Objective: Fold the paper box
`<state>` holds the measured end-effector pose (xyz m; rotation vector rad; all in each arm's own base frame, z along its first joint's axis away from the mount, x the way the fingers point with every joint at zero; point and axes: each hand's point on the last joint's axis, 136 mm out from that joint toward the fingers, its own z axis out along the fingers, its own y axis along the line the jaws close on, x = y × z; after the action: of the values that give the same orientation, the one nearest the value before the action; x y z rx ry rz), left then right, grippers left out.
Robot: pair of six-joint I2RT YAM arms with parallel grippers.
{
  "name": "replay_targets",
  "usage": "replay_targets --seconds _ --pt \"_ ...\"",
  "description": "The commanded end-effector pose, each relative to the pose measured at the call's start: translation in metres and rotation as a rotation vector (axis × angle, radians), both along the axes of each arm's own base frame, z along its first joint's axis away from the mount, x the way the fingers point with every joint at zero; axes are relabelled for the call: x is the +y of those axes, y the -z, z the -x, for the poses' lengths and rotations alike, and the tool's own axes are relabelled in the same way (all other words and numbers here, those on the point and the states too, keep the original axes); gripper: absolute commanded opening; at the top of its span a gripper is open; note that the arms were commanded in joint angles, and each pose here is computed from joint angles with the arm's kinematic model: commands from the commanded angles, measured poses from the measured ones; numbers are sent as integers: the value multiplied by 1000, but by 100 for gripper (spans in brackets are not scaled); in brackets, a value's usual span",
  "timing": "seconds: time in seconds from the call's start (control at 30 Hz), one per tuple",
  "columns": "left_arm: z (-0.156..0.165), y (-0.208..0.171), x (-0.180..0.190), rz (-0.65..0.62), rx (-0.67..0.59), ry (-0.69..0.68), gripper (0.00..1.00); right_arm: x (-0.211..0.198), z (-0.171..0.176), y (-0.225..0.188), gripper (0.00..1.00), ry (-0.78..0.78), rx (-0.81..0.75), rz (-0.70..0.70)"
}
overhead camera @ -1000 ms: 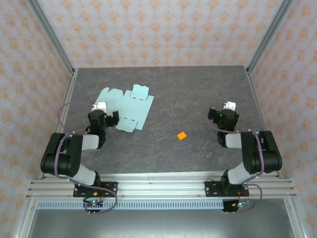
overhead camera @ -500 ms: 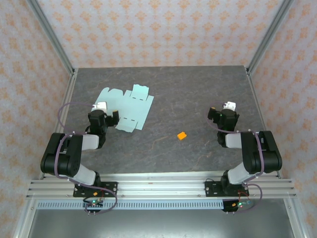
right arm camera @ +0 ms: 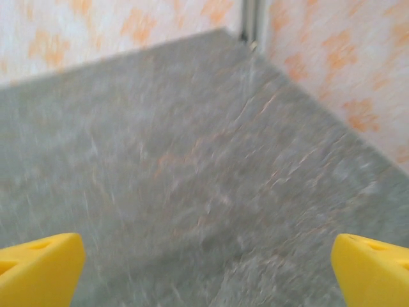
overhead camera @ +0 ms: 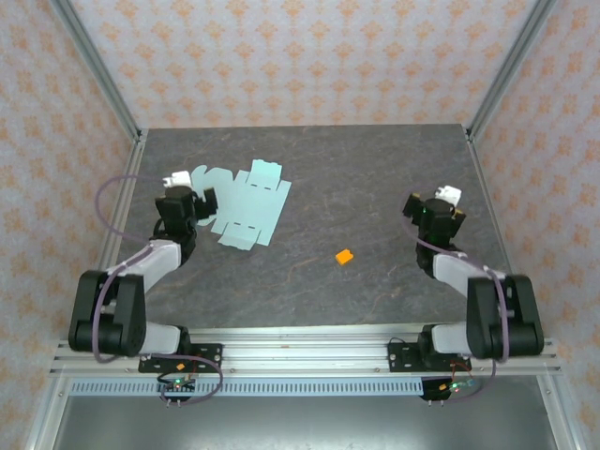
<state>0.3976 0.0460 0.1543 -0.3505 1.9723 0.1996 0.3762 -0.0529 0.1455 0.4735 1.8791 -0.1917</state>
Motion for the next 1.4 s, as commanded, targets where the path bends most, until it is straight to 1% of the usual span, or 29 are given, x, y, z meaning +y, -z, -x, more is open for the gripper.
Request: replay_targets --seconds 0.0,0.03,0.1,0.17,0.23,0.3,0.37,0.43,0.57,0.77,0.97,1.1,1.27,1.37 --pt "31 -2 19 87 75 -186 100 -20 19 -38 99 166 -39 -83" --pt "34 -4 17 130 75 -195 100 -20 22 -44 99 181 -31 -113" --pt "37 -5 4 249 90 -175 100 -11 24 -54 99 158 7 -189" --pt "36 -4 -17 362 100 -110 100 10 19 -59 99 72 36 -273" --pt "35 -2 -39 423 123 -41 100 40 14 -64 100 -35 42 -298" --pt "37 0 -57 411 162 -1 100 77 11 -69 100 -144 47 -295" --pt "40 3 -66 380 207 17 100 114 9 -70 100 -243 68 -313" --pt "41 9 -69 359 250 27 100 150 8 -68 100 -337 106 -326" --pt "38 21 -65 334 302 10 100 217 10 -45 100 -477 249 -300" --pt "19 47 -63 506 344 14 98 298 19 -15 100 -649 396 -286" --pt "5 69 -74 550 437 53 94 340 24 13 98 -737 507 -333" --pt "6 82 -76 533 505 64 90 353 21 24 96 -758 558 -341" --pt "6 95 -69 479 555 48 90 368 18 39 93 -776 622 -369" --pt "2 102 -78 506 588 78 87 371 16 45 92 -770 633 -379"
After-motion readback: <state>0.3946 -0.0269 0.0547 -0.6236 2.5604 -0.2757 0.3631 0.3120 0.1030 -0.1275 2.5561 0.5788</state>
